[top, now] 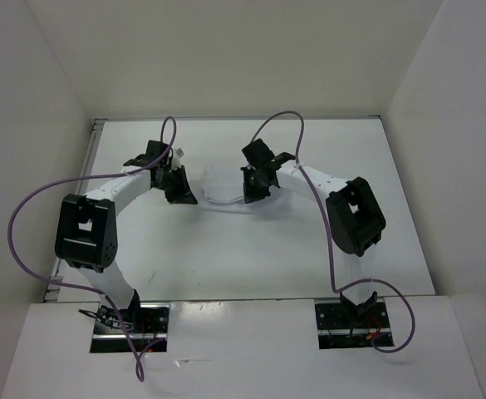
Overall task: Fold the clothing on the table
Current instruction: Fold the skirt
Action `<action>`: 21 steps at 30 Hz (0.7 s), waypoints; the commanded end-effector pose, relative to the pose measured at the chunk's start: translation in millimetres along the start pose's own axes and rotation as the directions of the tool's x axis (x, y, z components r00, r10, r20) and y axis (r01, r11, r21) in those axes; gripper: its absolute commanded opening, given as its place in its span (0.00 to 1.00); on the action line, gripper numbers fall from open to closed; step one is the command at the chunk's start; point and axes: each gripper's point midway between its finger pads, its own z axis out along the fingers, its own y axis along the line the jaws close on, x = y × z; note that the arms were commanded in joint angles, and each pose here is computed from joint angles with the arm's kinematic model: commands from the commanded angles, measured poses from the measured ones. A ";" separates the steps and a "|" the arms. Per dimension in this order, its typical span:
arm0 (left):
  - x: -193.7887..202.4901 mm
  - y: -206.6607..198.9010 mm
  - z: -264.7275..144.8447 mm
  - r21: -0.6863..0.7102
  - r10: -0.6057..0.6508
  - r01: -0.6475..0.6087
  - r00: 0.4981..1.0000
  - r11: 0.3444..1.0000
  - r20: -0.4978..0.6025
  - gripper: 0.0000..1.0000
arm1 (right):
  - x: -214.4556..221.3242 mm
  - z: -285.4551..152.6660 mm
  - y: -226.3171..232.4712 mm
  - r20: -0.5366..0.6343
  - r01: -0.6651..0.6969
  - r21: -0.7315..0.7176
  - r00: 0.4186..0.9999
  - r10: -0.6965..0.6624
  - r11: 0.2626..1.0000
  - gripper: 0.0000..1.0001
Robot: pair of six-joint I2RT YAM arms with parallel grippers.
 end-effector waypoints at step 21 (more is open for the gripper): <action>-36.5 19.9 74.1 -0.157 -0.078 0.088 0.995 0.984 0.066 0.00 | -68.0 42.4 33.2 0.073 0.104 0.065 0.991 -0.109 0.992 0.00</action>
